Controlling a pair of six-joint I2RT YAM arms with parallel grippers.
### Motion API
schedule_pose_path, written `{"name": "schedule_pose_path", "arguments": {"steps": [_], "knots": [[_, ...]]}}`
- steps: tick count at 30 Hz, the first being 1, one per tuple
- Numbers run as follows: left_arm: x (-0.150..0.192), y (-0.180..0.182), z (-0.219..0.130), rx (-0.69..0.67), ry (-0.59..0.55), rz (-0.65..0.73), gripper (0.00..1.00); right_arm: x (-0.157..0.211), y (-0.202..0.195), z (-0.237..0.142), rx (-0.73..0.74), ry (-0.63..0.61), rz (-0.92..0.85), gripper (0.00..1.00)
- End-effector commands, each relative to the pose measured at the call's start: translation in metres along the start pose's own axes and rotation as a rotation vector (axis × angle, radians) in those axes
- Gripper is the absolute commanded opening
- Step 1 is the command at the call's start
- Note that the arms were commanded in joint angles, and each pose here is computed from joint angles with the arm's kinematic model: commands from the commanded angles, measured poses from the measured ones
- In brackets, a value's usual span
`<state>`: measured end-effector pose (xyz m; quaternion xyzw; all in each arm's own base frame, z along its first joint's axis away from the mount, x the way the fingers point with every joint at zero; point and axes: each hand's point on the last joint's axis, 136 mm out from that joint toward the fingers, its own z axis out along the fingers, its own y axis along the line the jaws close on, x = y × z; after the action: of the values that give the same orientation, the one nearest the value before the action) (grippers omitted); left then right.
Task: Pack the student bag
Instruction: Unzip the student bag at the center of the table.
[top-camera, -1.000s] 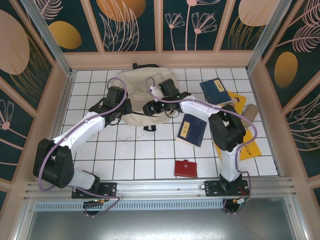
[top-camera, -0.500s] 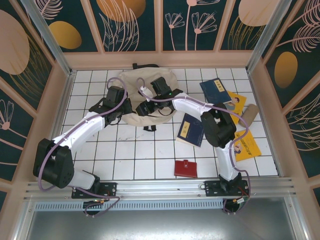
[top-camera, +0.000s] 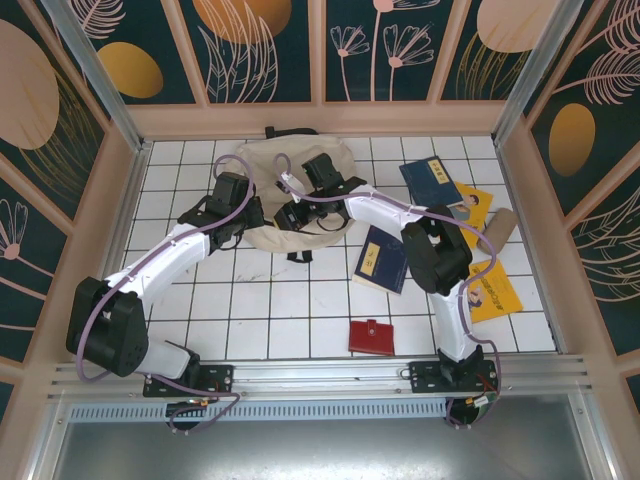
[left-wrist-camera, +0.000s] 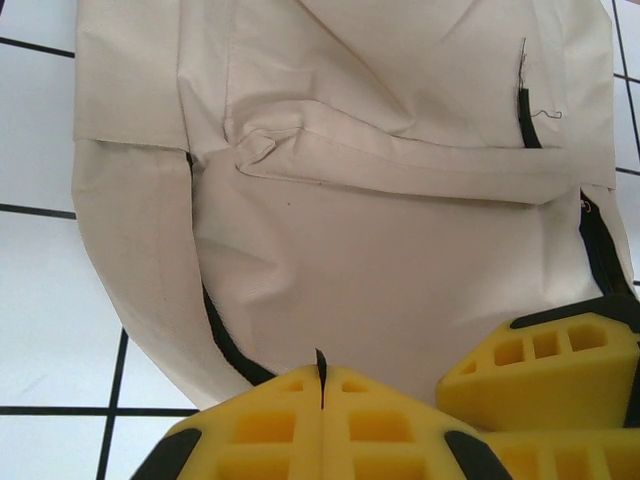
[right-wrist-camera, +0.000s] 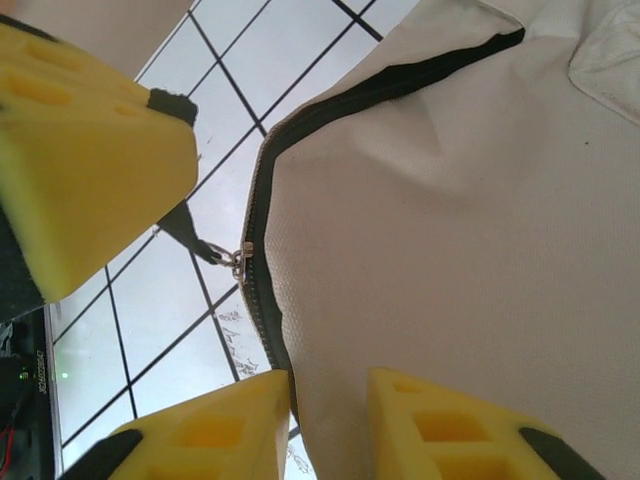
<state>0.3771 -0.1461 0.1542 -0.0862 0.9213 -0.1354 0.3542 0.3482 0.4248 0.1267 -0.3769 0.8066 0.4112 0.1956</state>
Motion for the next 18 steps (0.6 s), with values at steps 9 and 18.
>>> {"name": "schedule_pose_path", "arguments": {"steps": [9,18], "knots": [[-0.0047,0.0051,0.0013,-0.024,-0.023,-0.017,0.0,-0.0115,0.0118,-0.0107,-0.051,-0.037,-0.02,0.24],[-0.0064,0.0044,0.0034,-0.026,-0.025,-0.006,0.0,-0.0113,0.0121,-0.0136,-0.046,-0.046,0.01,0.1]]}}
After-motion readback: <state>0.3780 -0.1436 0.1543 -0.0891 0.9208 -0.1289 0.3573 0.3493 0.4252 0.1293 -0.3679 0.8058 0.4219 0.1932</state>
